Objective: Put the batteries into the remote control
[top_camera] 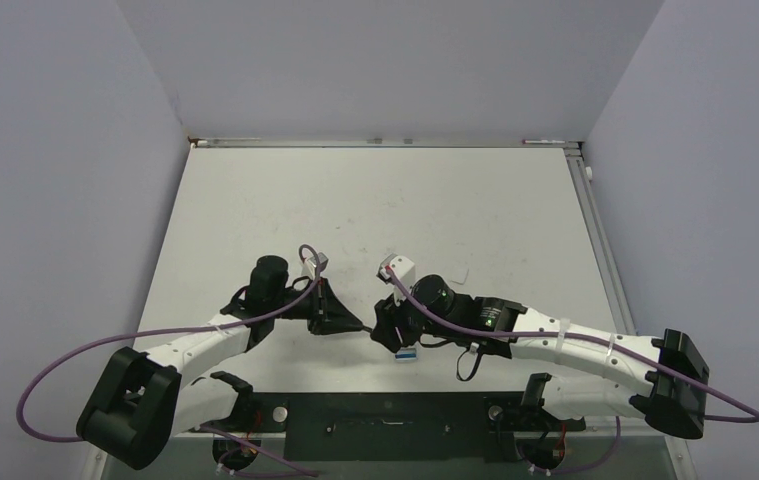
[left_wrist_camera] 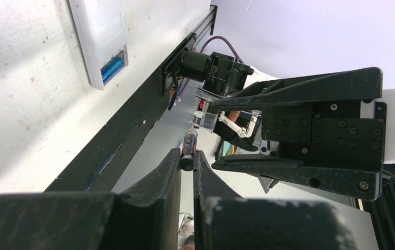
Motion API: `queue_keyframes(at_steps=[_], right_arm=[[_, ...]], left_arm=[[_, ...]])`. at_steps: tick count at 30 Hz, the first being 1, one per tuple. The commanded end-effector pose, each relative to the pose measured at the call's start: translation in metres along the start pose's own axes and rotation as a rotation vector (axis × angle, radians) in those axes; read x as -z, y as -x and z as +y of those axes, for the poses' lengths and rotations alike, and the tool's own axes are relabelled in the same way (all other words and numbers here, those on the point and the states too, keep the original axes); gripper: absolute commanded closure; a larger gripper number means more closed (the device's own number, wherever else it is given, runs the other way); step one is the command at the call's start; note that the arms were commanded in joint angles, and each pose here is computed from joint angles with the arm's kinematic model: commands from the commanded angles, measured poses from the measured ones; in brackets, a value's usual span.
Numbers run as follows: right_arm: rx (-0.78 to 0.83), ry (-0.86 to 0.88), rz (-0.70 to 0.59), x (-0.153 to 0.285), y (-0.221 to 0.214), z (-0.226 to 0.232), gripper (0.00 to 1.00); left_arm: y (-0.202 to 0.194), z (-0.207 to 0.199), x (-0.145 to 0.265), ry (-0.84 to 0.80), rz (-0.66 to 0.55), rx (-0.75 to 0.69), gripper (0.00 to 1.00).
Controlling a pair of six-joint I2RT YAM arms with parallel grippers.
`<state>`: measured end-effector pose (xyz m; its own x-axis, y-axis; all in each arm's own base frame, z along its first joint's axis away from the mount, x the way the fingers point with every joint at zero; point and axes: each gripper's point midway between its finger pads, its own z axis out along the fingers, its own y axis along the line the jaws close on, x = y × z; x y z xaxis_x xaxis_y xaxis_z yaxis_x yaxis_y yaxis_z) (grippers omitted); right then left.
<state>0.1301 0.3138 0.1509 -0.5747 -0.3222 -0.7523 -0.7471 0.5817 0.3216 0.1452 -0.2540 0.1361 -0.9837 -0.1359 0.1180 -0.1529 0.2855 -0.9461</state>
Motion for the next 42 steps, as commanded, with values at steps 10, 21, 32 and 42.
queue_keyframes(at_steps=[10, 21, 32, 42], right_arm=[[0.191, 0.094, 0.044, 0.004, 0.008, 0.014, 0.60], [0.231, 0.112, 0.047, -0.001, 0.014, 0.018, 0.63], [0.261, 0.102, 0.075, -0.006, 0.011, 0.015, 0.69], [0.271, 0.155, 0.082, -0.008, 0.009, 0.026, 0.75]], left_arm=[[-0.008, -0.017, 0.002, -0.061, 0.039, -0.070, 1.00], [-0.014, -0.017, 0.002, -0.065, 0.070, -0.079, 1.00], [-0.019, -0.019, 0.003, -0.072, 0.090, -0.088, 1.00], [-0.019, -0.018, 0.002, -0.069, 0.093, -0.084, 1.00]])
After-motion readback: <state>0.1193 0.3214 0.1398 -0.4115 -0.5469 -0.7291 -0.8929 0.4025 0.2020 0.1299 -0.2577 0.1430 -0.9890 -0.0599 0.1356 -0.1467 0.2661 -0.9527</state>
